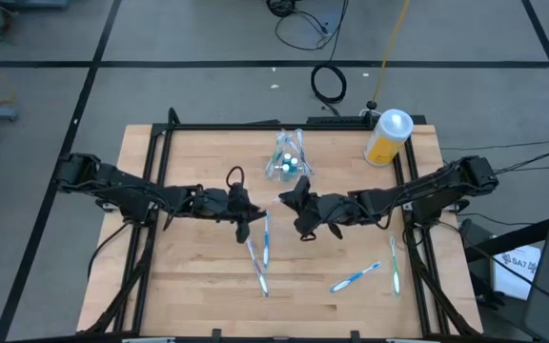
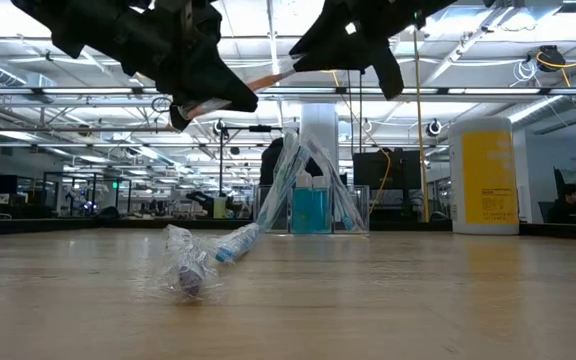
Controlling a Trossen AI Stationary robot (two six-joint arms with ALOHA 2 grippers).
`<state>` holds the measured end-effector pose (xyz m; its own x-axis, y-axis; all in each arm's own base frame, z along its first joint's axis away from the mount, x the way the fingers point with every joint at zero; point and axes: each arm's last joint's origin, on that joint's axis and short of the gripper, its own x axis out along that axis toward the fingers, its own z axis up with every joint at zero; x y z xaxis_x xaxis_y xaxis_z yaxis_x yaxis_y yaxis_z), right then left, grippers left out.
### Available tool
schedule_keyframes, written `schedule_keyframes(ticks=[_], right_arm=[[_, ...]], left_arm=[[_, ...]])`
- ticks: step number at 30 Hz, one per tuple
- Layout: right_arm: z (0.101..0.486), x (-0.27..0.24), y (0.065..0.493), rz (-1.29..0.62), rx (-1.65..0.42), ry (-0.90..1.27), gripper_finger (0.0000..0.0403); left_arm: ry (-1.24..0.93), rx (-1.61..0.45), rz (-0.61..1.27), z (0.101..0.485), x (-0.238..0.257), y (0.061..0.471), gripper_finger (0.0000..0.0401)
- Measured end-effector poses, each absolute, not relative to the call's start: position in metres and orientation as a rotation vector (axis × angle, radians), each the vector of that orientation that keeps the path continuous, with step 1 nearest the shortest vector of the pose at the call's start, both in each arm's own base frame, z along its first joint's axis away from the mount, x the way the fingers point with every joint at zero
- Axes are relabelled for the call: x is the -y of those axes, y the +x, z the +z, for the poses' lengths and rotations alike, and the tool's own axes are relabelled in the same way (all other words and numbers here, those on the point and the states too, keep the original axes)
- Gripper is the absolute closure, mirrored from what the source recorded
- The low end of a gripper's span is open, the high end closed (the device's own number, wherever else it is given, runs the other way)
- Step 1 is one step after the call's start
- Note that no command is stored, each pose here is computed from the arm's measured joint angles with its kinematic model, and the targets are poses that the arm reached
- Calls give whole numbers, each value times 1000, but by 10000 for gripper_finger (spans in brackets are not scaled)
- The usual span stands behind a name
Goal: Pick & Place toothbrushing station
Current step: Put the orange toothbrush into the transparent organizer
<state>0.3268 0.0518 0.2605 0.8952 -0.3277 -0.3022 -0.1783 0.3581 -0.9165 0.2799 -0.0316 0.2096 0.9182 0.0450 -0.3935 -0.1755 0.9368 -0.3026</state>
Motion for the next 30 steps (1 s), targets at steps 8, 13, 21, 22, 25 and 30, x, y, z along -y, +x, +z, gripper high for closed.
schedule_keyframes(ticks=[8,13,21,22,25,30], right_arm=[[262,-73,323,-108,-409,-948,277],[261,-76,323,-152,-356,-519,279],[244,-49,327,-248,-205,-207,278],[239,-46,325,-237,-198,-178,276],[223,-38,319,-196,-147,-91,268],[216,-28,305,-145,6,-29,262]], left_arm=[[-337,-371,202,210,26,280,367],[-327,-349,269,211,20,281,389],[-272,-280,228,218,31,282,356],[-263,-282,224,218,32,282,357],[-249,-268,232,219,37,281,378],[-222,-243,255,221,41,281,383]])
